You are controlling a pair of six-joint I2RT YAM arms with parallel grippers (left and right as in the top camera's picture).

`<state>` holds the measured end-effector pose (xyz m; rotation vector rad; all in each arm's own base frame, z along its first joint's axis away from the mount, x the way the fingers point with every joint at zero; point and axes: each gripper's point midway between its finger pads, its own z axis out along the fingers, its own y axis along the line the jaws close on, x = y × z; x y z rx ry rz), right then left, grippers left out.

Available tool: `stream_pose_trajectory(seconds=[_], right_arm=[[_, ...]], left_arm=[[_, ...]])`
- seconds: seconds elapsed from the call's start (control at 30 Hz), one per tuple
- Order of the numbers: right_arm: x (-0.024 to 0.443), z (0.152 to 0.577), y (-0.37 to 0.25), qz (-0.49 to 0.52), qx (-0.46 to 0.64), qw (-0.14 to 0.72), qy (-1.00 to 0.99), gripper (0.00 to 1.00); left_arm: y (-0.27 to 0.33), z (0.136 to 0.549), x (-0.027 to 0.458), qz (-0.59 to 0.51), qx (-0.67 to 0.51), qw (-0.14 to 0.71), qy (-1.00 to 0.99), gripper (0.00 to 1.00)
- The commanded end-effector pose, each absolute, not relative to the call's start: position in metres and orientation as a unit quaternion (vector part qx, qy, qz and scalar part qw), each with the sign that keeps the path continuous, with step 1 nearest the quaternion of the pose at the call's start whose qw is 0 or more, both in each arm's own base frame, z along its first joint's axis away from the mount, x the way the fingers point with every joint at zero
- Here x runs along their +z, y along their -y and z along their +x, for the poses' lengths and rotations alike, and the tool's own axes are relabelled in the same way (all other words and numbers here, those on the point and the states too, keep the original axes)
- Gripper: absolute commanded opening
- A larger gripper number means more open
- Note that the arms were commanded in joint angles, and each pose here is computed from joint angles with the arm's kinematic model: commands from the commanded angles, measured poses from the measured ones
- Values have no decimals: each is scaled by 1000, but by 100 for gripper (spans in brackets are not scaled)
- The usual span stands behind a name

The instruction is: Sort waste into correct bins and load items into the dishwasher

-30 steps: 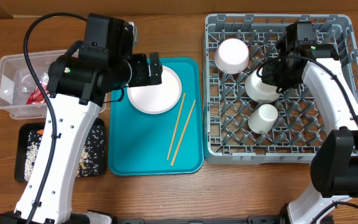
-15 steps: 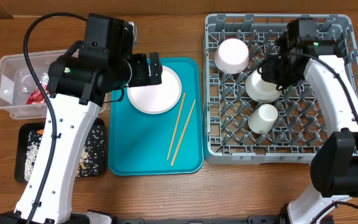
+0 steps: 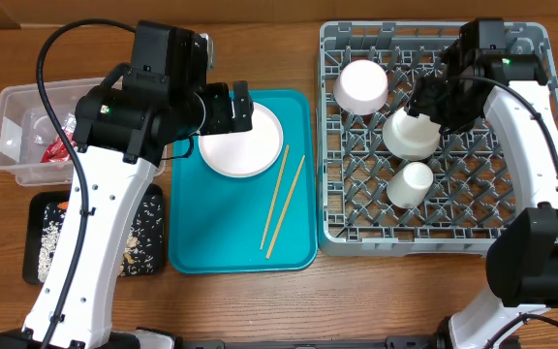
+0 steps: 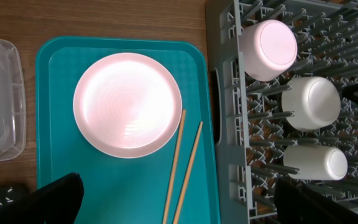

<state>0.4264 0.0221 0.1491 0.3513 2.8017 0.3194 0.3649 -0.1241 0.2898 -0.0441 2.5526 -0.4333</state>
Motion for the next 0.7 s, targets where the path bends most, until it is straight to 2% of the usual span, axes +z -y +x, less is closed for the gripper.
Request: stream_pose_trajectory(seconds=[0.0, 0.03, 0.27, 0.53, 0.67], right_arm=[[158, 433, -10, 129, 100, 167, -973, 91], [158, 433, -9, 129, 100, 166, -972, 100], [158, 433, -9, 130, 100, 167, -972, 100], [158, 433, -9, 130, 100, 167, -972, 100], [158, 433, -9, 130, 100, 167, -972, 100]], left_arm=[[123, 365, 302, -13, -166, 288, -943, 100], [123, 365, 302, -13, -166, 288, -943, 100], [125, 356, 291, -10, -160, 264, -951, 100], [154, 328, 245, 24, -152, 196, -969, 79], [162, 322, 219, 41, -123, 185, -974, 77]])
